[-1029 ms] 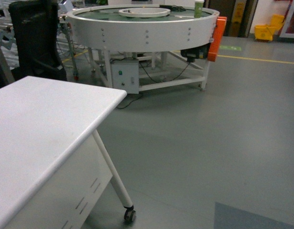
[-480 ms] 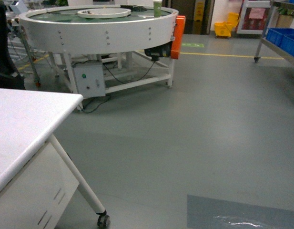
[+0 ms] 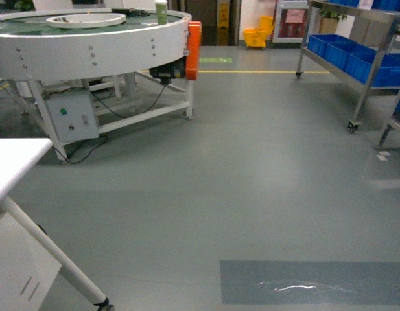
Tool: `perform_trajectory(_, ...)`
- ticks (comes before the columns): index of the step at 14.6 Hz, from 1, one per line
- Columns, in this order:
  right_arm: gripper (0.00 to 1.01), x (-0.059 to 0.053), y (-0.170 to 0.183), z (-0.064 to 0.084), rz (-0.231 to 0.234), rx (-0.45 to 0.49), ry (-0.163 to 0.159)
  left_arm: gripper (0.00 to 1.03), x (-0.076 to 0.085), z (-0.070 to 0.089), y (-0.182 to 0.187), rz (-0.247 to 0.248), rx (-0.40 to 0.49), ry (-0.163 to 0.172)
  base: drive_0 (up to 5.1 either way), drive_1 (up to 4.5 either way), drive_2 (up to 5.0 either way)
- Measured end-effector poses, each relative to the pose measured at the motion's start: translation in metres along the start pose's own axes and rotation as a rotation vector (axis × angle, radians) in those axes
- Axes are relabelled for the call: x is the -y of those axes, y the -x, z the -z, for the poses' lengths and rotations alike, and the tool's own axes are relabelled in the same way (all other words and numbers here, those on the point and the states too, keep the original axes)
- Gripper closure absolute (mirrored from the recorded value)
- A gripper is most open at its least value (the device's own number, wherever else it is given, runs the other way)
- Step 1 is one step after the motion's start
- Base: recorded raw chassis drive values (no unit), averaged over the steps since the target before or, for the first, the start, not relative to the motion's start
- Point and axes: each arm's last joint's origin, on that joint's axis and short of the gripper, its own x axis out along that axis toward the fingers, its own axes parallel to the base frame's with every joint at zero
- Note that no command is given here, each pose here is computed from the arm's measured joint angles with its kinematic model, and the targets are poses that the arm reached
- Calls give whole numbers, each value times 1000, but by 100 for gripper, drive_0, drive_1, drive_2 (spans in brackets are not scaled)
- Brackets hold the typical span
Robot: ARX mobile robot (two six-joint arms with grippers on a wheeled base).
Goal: Pick red block from blue box to shelf
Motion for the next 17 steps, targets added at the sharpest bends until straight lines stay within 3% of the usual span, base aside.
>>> perform_trajectory(7, 73, 0, 0, 0, -1, 2, 0, 5, 0, 0, 0, 1, 0, 0, -43, -43, -43)
perform_trajectory(11, 73, 0, 0, 0, 0, 1, 0, 5, 0, 0, 0, 2, 0, 0, 271, 217, -504)
perform_trajectory(17, 73, 0, 0, 0, 0, -1, 0, 5, 0, 0, 0, 2, 0, 0, 1, 395, -393)
